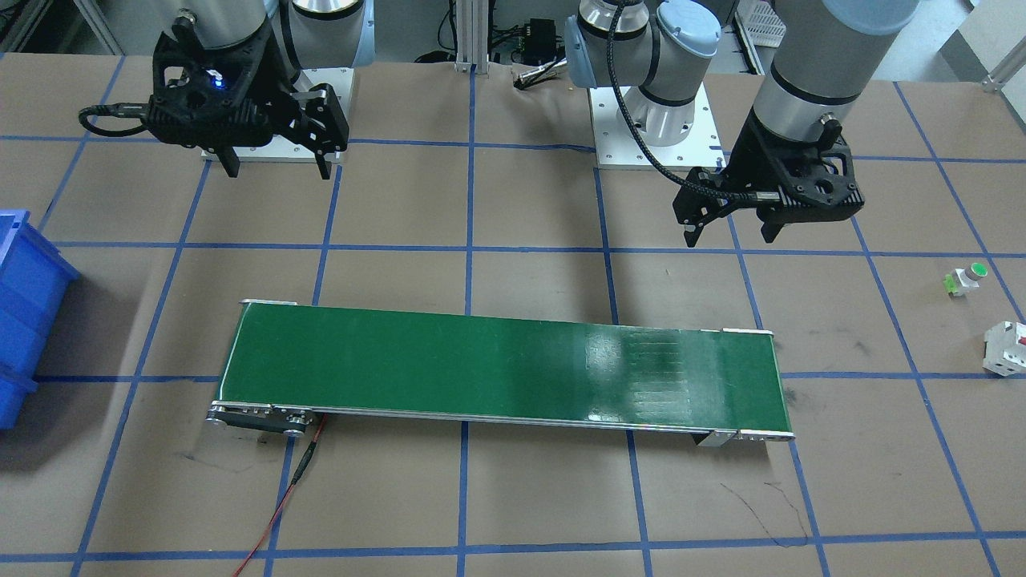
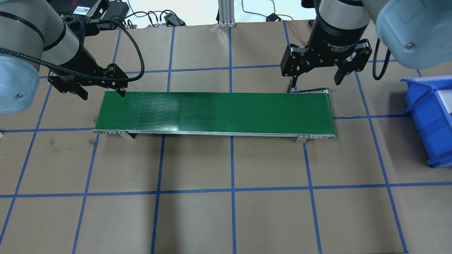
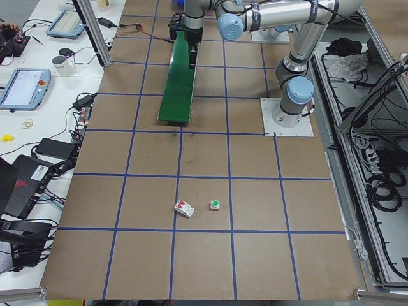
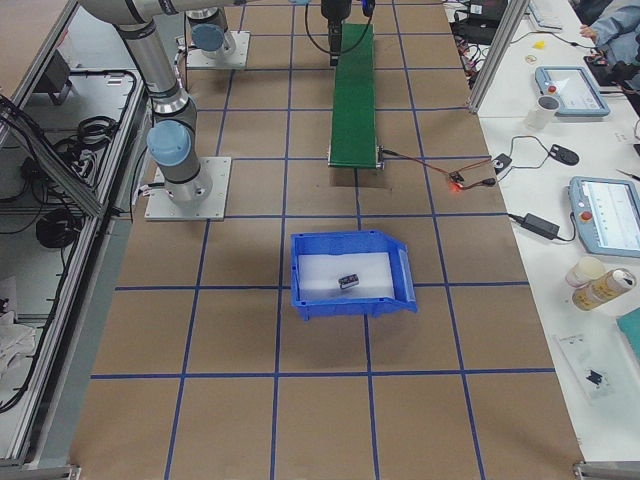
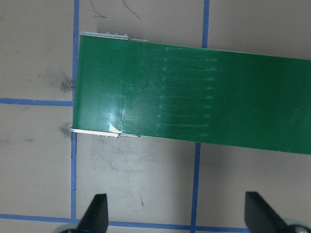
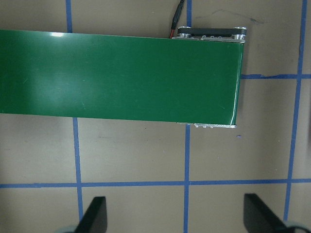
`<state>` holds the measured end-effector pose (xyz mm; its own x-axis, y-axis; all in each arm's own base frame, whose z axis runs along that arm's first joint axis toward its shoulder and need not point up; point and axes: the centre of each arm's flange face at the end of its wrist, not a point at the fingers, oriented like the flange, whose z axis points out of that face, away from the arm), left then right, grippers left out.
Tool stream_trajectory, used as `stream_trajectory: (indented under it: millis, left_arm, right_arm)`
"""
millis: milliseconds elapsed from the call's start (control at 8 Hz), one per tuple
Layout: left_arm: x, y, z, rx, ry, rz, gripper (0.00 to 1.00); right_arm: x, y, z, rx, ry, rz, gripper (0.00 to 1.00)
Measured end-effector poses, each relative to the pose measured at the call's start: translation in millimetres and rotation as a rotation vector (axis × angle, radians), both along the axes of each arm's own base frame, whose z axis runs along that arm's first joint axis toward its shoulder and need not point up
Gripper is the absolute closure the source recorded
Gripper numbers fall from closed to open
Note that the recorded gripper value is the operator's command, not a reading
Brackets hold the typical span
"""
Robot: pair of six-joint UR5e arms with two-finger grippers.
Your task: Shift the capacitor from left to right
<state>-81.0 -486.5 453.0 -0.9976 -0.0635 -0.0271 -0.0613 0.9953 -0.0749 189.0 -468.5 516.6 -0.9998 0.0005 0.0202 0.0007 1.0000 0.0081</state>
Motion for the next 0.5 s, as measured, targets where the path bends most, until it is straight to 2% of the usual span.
stream_trajectory:
  millis: [500]
  left_arm:
    - [-0.9, 0.7, -3.2, 0.009, -0.001, -0.005, 0.0]
  right_arm:
    - [10.8, 3.8, -3.5, 0.006, 0.002, 0.001, 0.0]
